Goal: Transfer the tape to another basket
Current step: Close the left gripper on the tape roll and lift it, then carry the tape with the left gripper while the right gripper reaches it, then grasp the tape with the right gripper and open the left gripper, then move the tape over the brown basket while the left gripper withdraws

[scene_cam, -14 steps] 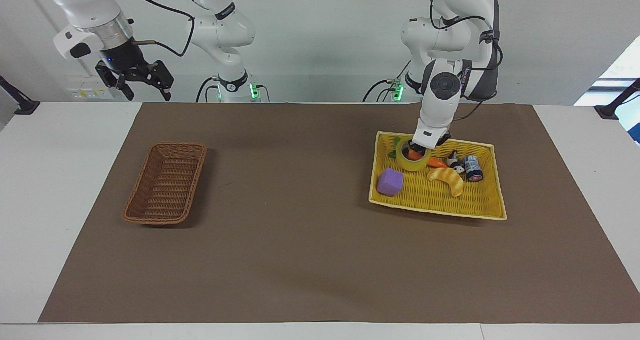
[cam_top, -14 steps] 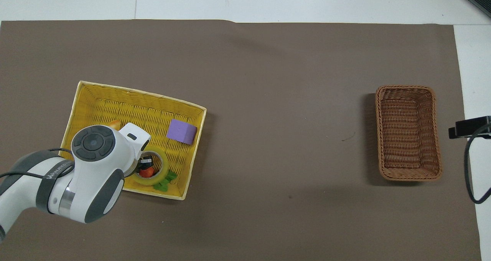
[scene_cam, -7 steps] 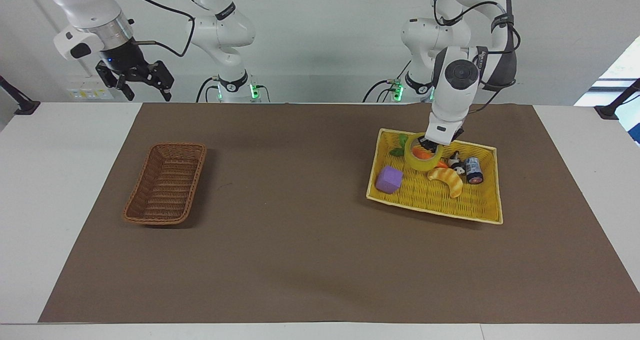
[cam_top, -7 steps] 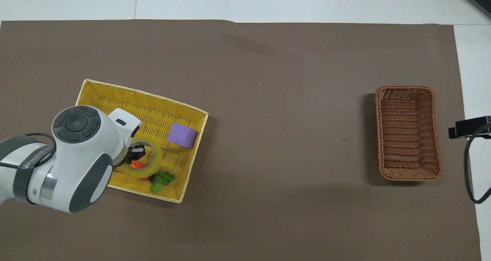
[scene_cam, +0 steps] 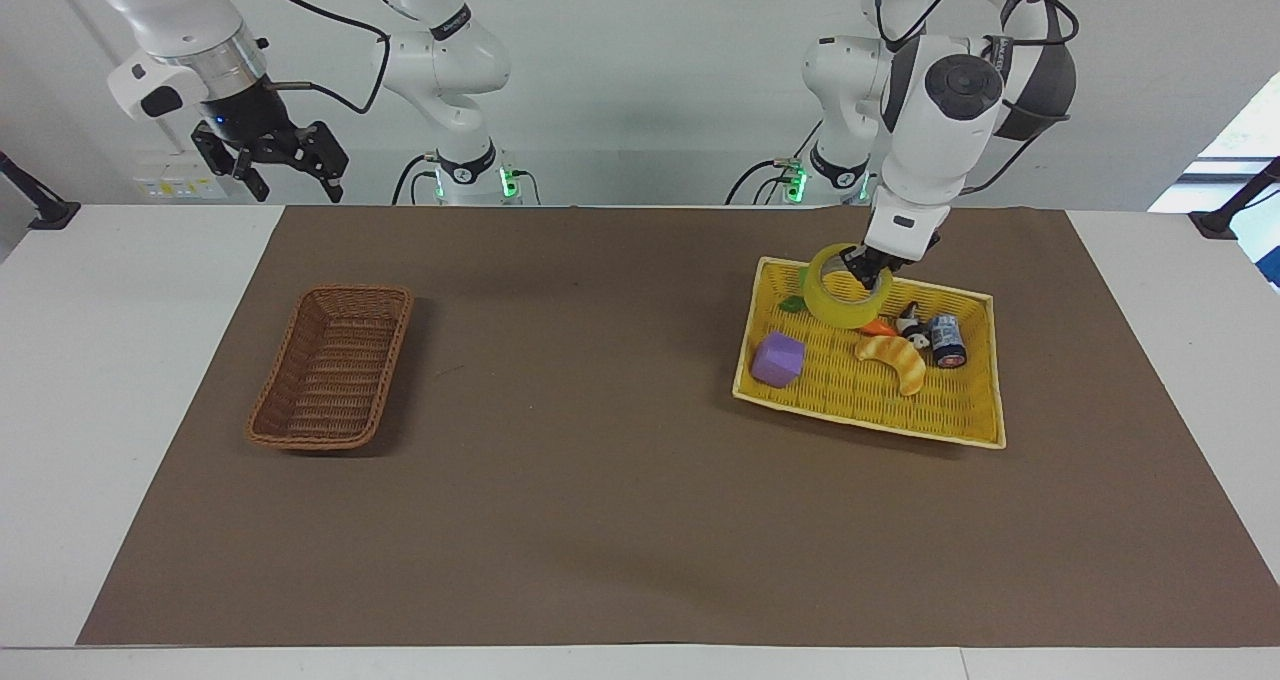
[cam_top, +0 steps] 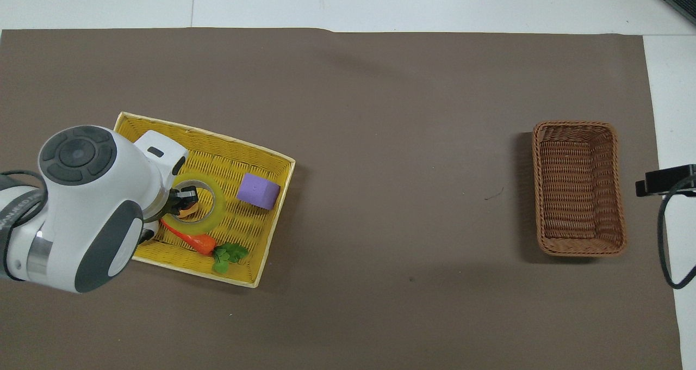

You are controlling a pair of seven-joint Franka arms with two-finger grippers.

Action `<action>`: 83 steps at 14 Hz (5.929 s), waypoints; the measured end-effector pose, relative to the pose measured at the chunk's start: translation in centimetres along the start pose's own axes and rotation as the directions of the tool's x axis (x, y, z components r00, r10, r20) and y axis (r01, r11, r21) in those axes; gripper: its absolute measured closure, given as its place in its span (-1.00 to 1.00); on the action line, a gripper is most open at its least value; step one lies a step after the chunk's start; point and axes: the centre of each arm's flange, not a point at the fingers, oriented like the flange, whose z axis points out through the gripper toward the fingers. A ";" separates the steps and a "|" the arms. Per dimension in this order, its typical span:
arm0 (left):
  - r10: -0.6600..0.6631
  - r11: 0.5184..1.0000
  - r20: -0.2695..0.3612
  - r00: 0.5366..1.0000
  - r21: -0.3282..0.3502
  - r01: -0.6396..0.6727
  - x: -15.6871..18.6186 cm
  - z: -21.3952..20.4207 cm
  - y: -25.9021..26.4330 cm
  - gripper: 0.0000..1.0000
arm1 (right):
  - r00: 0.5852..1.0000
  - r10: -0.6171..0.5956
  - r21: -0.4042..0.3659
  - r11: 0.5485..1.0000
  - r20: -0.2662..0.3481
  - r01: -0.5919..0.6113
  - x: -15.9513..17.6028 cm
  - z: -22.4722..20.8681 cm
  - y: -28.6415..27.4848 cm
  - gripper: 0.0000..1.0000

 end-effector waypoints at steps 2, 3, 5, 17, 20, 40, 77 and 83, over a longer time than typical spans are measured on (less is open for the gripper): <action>0.052 0.998 0.011 0.999 -0.040 -0.051 -0.9 -2.3 2.0 0.55 | 1.000 0.000 0.000 1.000 0.000 0.000 0.0 0.0 0.0 -1.00; 0.075 0.996 0.009 0.997 -0.058 -0.074 -1.6 -3.2 3.3 0.55 | 1.000 0.000 0.000 1.000 0.000 0.000 0.0 0.0 0.0 -1.00; 0.127 0.988 -0.001 0.992 -0.087 -0.127 -3.3 -4.4 6.1 0.55 | 1.000 0.000 0.000 1.000 0.000 0.000 0.0 0.0 0.0 -1.00; 0.146 0.955 -0.020 0.989 -0.260 -0.146 -12.7 -8.3 19.1 0.55 | 0.997 -0.055 0.249 0.968 0.052 0.041 -0.9 1.1 -5.8 -1.00; 0.140 0.944 -0.036 0.990 -0.297 -0.144 -12.4 -8.7 19.7 0.55 | 0.993 -0.049 0.359 0.933 0.110 0.007 -1.4 2.6 -9.2 -1.00; 0.186 0.892 -0.139 0.973 -0.391 -0.227 -15.4 -8.9 24.7 0.55 | 0.928 0.196 0.593 0.723 0.318 -0.356 -2.9 5.8 -19.0 -1.00; -0.068 0.905 0.110 0.992 -0.410 0.108 -9.1 -11.4 16.4 -1.00 | 0.984 -0.011 0.433 0.899 0.176 -0.067 -4.2 7.3 1.9 0.53; 0.071 0.957 0.080 0.994 -0.286 -0.045 -4.4 -10.4 9.0 -1.00 | 0.969 -0.242 0.138 0.963 0.056 0.232 0.5 11.8 7.0 0.53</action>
